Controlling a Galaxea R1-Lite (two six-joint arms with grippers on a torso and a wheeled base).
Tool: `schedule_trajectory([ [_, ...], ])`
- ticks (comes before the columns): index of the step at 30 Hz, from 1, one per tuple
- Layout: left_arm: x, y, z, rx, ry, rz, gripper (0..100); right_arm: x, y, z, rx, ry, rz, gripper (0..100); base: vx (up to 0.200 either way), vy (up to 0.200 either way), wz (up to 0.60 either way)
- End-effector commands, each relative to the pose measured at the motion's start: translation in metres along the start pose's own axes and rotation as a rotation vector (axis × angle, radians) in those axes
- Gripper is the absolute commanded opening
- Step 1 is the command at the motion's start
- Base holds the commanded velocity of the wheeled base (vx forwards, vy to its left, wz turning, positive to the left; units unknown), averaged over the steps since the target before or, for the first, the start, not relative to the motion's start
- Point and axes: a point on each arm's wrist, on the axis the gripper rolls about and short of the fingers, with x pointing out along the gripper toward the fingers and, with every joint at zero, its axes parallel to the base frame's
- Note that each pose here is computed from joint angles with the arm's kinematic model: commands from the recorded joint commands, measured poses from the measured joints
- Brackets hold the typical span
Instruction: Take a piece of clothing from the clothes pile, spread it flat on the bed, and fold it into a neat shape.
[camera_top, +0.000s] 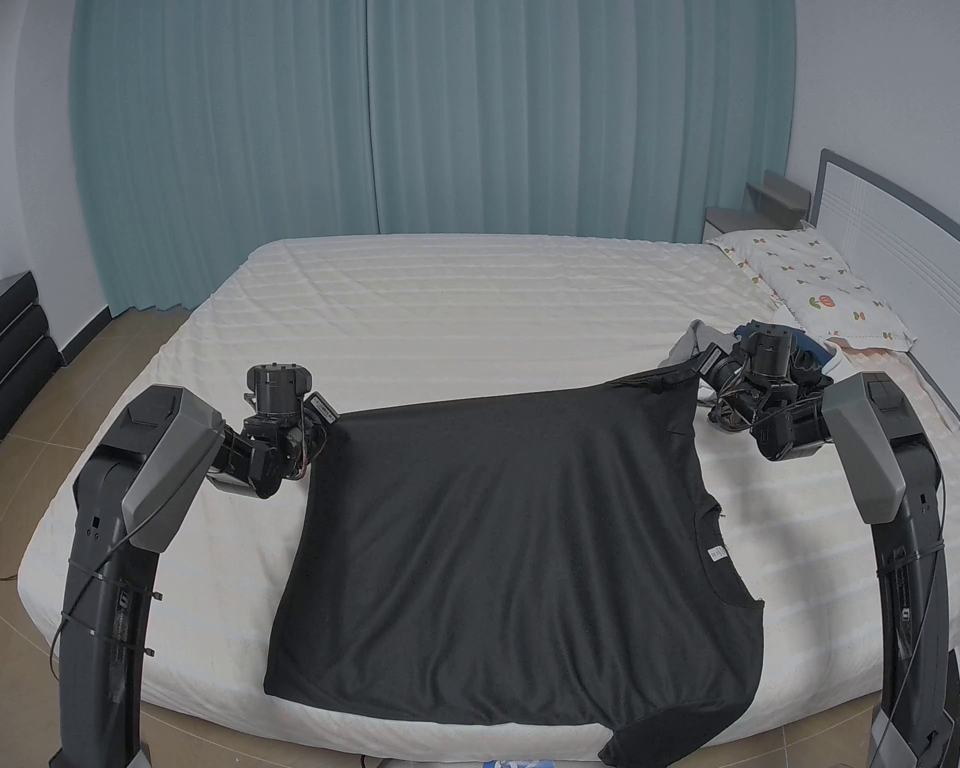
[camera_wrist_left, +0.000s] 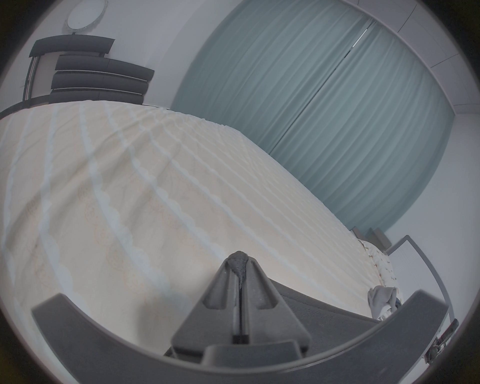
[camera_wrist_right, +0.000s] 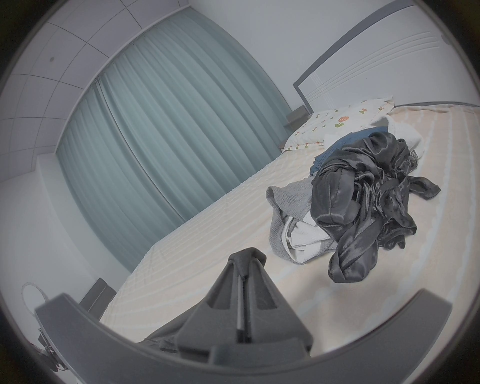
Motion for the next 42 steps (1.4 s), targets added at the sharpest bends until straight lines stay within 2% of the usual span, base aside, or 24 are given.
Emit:
schedule_trajectory([
  [1, 0.013, 0.012, -0.016, 0.006, 0.019, 0.019, 0, 0.011, -0.004, -0.024, -0.004, 0.019, 0.007, 0, 0.0, 0.0, 0.0],
  [10, 0.025, 0.02, -0.03, 0.008, 0.029, 0.025, 0, 0.022, -0.006, -0.045, 0.002, 0.023, 0.024, 0, 0.0, 0.0, 0.0],
  [11, 0.027, 0.019, -0.03, 0.004, 0.026, 0.022, 100, 0.023, -0.01, -0.054, 0.004, 0.038, 0.021, 100, 0.0, 0.0, 0.0],
  [14, 0.031, 0.022, -0.034, 0.003, 0.029, 0.025, 100, 0.025, -0.017, -0.075, -0.003, 0.072, 0.008, 100, 0.0, 0.0, 0.0],
  [23, 0.034, 0.03, -0.03, -0.002, 0.002, 0.057, 100, 0.015, -0.023, -0.058, -0.006, 0.116, -0.03, 100, 0.0, 0.0, 0.0],
  [29, 0.035, 0.037, -0.031, -0.008, 0.008, 0.076, 100, 0.013, -0.031, -0.071, -0.007, 0.184, -0.029, 100, 0.0, 0.0, 0.0],
  [34, 0.031, 0.047, -0.028, -0.084, 0.023, 0.105, 100, 0.013, -0.035, -0.081, -0.014, 0.227, -0.026, 100, 0.0, 0.0, 0.0],
  [40, 0.026, 0.048, -0.023, -0.107, 0.026, 0.108, 100, 0.012, -0.039, -0.087, -0.014, 0.273, -0.047, 100, 0.0, 0.0, 0.0],
  [41, 0.026, 0.046, -0.023, -0.107, 0.026, 0.106, 100, 0.012, -0.039, -0.089, -0.015, 0.28, -0.05, 0, 0.0, 0.0, 0.0],
  [42, 0.026, 0.047, -0.024, -0.107, 0.027, 0.107, 100, 0.012, -0.041, -0.093, -0.015, 0.288, -0.054, 0, 0.0, 0.0, 0.0],
])
